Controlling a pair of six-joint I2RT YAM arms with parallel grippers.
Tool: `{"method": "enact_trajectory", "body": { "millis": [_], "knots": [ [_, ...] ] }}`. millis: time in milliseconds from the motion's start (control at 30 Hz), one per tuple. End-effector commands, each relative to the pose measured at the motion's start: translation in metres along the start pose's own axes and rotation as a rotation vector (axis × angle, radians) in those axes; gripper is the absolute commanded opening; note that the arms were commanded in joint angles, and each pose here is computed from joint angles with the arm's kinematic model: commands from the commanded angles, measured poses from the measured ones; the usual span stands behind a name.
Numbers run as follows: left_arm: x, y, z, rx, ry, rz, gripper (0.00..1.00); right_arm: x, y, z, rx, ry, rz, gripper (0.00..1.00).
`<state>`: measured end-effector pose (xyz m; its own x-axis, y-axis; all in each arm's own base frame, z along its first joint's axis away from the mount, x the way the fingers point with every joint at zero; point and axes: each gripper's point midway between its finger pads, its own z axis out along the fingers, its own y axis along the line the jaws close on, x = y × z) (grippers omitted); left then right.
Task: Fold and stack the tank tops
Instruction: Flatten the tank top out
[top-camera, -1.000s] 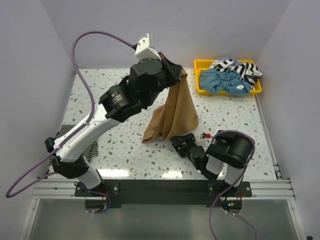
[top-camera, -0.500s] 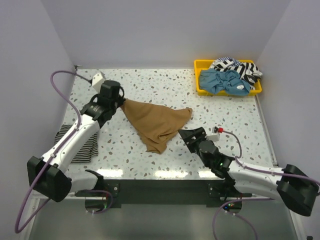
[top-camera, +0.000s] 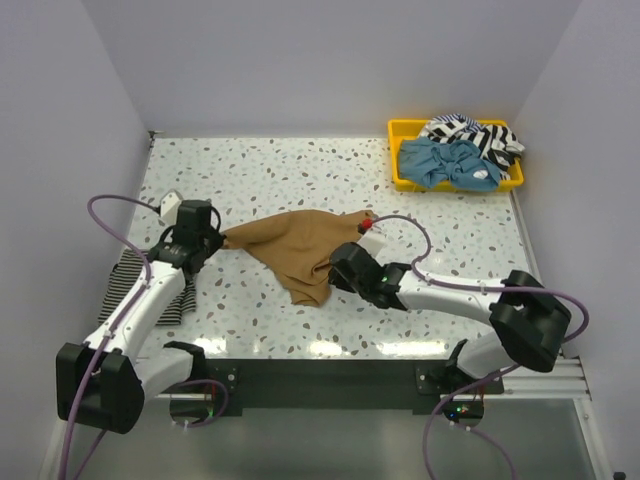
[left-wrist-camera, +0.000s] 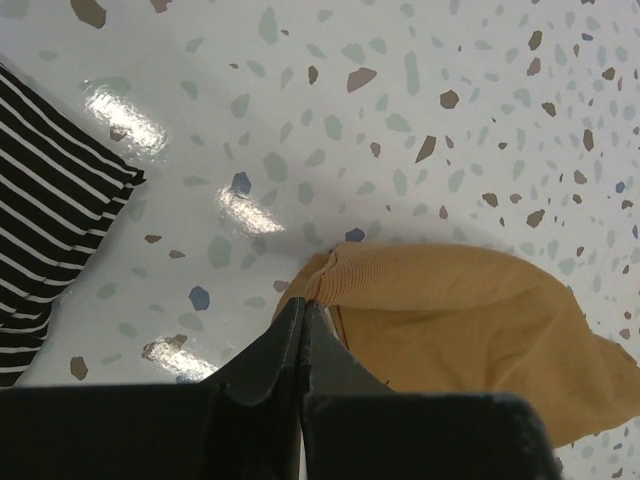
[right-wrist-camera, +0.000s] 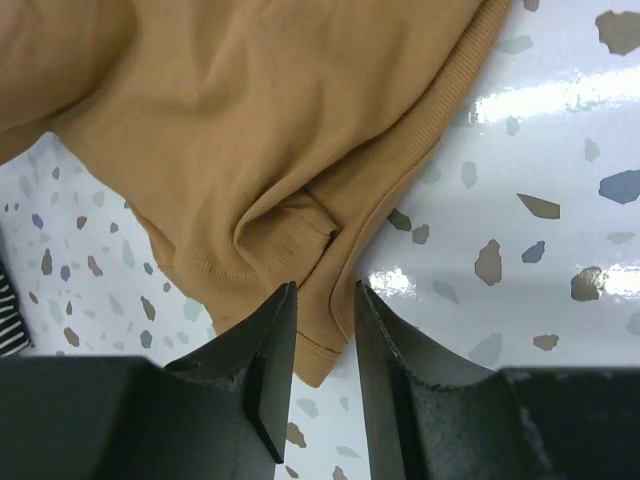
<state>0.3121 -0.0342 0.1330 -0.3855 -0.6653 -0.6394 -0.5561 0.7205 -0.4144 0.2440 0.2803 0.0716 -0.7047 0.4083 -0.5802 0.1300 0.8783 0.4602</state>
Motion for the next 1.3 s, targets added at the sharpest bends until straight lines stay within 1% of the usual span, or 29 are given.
{"method": "enact_trajectory", "body": {
  "millis": [0, 100, 200, 300, 533, 667, 867, 967, 1067, 1267],
  "knots": [
    [-0.005, 0.0, 0.003, 0.027, -0.008, -0.033, 0.0, -0.014, 0.012, -0.01, 0.013, -0.02, -0.093, 0.33],
    [-0.005, 0.005, 0.007, 0.03, 0.005, -0.042, 0.0, -0.018, 0.019, -0.005, 0.026, -0.025, -0.147, 0.32],
    [-0.004, 0.008, 0.009, 0.034, 0.017, -0.044, 0.0, -0.014, 0.029, 0.004, 0.031, 0.004, -0.209, 0.28],
    [-0.005, 0.007, 0.011, 0.044, 0.025, -0.046, 0.0, -0.001, 0.023, 0.017, 0.054, 0.046, -0.256, 0.27],
    [-0.006, 0.0, 0.01, 0.07, 0.037, -0.043, 0.0, 0.0, 0.007, 0.025, 0.097, 0.048, -0.318, 0.31],
    [-0.005, -0.001, 0.011, 0.08, 0.045, -0.041, 0.0, 0.001, 0.011, 0.028, 0.059, 0.044, -0.338, 0.34],
    [-0.005, -0.002, 0.012, 0.087, 0.048, -0.038, 0.0, -0.007, 0.021, 0.03, 0.041, 0.025, -0.382, 0.34],
    [-0.004, -0.003, 0.013, 0.088, 0.054, -0.035, 0.0, -0.007, 0.021, 0.033, 0.056, 0.033, -0.423, 0.34],
    [-0.002, -0.003, 0.014, 0.091, 0.061, -0.033, 0.0, -0.007, 0.026, 0.035, 0.045, 0.041, -0.44, 0.34],
    [0.0, -0.003, 0.016, 0.094, 0.074, -0.026, 0.0, 0.0, 0.022, 0.044, 0.064, 0.063, -0.47, 0.35]
  ]
}}
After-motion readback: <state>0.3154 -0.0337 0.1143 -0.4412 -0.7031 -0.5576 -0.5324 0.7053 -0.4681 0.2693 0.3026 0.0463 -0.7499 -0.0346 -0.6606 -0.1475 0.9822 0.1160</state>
